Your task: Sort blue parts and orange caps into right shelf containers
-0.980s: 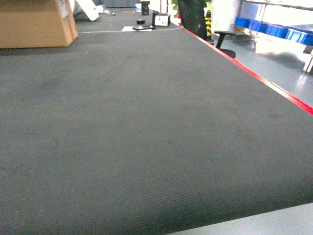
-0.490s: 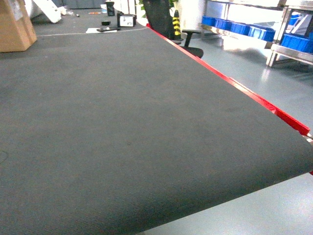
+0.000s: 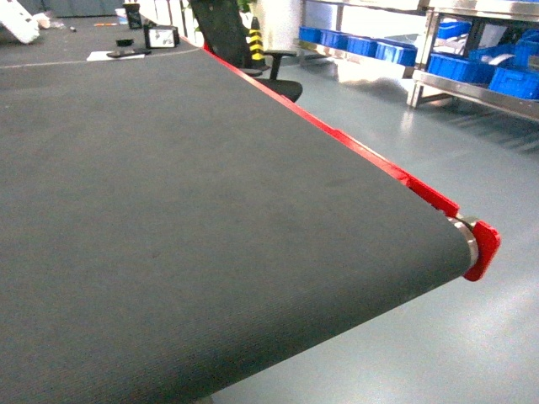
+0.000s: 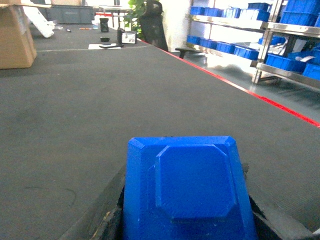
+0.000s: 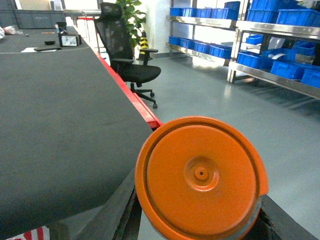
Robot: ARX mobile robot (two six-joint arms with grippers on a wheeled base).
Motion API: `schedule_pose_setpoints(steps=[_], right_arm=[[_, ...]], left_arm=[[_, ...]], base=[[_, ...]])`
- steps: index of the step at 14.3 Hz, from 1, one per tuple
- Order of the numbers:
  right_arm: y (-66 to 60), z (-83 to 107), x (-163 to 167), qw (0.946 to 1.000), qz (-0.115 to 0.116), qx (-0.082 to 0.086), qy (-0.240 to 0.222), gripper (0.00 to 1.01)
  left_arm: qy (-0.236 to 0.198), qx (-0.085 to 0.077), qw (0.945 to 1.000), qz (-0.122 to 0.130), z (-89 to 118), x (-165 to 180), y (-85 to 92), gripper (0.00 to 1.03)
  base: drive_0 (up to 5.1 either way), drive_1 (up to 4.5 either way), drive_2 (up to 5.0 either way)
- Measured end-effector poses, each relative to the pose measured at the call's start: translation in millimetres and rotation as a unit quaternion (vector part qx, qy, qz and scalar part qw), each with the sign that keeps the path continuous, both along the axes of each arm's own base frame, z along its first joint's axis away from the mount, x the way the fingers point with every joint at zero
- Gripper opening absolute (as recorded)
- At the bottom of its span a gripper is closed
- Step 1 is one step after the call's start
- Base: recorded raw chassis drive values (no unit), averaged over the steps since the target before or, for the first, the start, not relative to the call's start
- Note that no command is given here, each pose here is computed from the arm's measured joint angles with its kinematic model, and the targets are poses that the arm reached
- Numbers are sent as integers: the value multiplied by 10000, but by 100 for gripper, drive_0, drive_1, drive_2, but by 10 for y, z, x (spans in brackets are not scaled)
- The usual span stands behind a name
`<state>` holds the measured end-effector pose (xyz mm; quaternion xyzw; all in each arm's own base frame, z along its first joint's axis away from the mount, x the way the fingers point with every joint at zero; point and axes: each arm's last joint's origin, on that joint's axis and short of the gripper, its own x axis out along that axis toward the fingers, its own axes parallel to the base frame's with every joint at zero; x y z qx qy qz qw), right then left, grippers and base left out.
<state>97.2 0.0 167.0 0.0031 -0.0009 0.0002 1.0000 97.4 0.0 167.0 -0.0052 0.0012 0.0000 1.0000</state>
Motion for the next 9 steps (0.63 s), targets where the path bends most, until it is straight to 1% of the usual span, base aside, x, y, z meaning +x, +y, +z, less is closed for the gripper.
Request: schedule_pose_setpoints(steps=[9], right_arm=[[0,1,0,10000,-2,0,-4,43]], left_arm=[[2,0,10000,0,0,0,0,44]], base=[[-163,-163,-163]])
